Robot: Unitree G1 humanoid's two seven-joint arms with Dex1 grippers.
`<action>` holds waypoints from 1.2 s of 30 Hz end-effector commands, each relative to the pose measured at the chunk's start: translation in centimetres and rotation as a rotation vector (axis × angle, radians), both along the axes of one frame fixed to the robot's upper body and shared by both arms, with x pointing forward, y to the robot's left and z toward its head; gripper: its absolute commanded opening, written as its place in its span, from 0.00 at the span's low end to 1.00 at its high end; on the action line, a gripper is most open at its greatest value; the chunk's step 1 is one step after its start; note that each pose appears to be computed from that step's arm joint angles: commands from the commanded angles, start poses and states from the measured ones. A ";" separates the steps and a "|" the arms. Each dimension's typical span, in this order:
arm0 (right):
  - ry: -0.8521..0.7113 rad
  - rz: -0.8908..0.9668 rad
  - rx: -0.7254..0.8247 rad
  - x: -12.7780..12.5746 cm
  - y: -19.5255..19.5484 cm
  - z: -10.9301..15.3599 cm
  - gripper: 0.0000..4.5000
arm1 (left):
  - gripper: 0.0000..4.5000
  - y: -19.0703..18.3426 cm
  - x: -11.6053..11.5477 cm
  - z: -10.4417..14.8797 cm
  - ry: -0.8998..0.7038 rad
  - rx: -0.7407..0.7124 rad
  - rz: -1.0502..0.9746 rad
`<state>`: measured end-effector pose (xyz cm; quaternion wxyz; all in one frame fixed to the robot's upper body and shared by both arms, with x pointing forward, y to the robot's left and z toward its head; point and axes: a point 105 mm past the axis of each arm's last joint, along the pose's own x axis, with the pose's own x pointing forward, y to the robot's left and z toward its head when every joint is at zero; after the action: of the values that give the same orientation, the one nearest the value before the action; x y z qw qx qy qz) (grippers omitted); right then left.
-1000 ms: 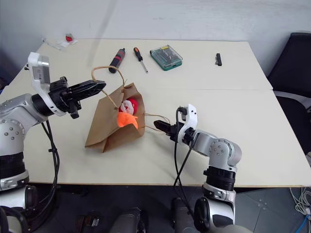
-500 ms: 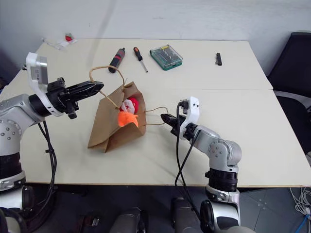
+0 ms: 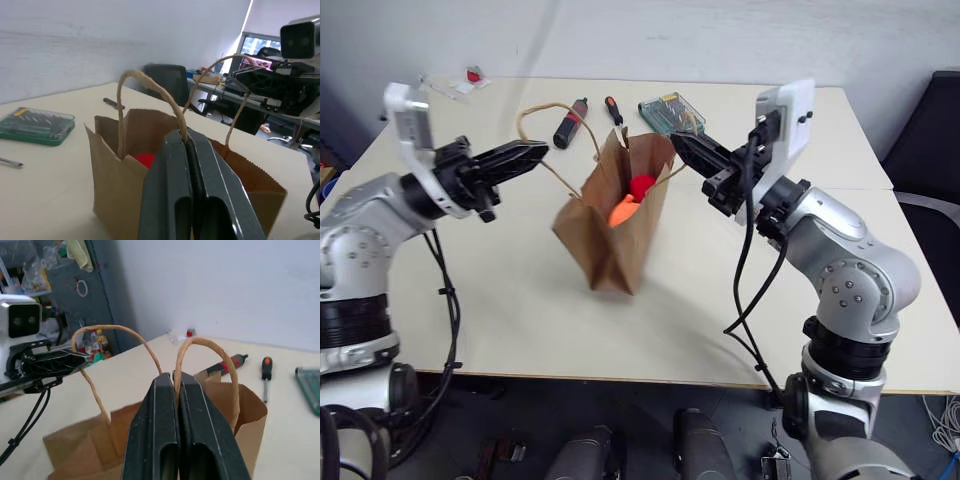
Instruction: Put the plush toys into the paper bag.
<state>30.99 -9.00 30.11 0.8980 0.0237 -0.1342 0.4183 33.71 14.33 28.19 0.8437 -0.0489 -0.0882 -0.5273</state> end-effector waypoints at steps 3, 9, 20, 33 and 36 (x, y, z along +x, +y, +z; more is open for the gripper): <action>-0.080 -0.039 -0.020 -0.4 0.8 -0.5 0.01 | 0.00 -0.7 0.3 0.0 -0.060 0.017 0.012; -0.032 -0.043 -0.049 -0.9 0.2 -2.2 0.29 | 0.27 0.6 -0.7 0.8 -0.039 -0.041 0.018; 0.048 0.003 -0.119 -4.6 -4.2 -2.8 1.00 | 0.99 3.1 -5.3 -1.4 0.060 0.032 0.035; 0.187 0.054 -0.368 -3.0 -1.9 -11.0 0.63 | 1.00 -2.5 -5.6 -8.9 0.079 0.194 -0.087; 0.150 0.065 -0.407 -1.5 -0.1 -12.1 0.40 | 1.00 -3.8 -4.9 -9.3 0.047 0.204 -0.099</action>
<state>29.18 -9.69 17.58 0.8811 -0.1019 0.0457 0.4595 28.70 10.93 18.53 0.8215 0.0045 0.0055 -0.5701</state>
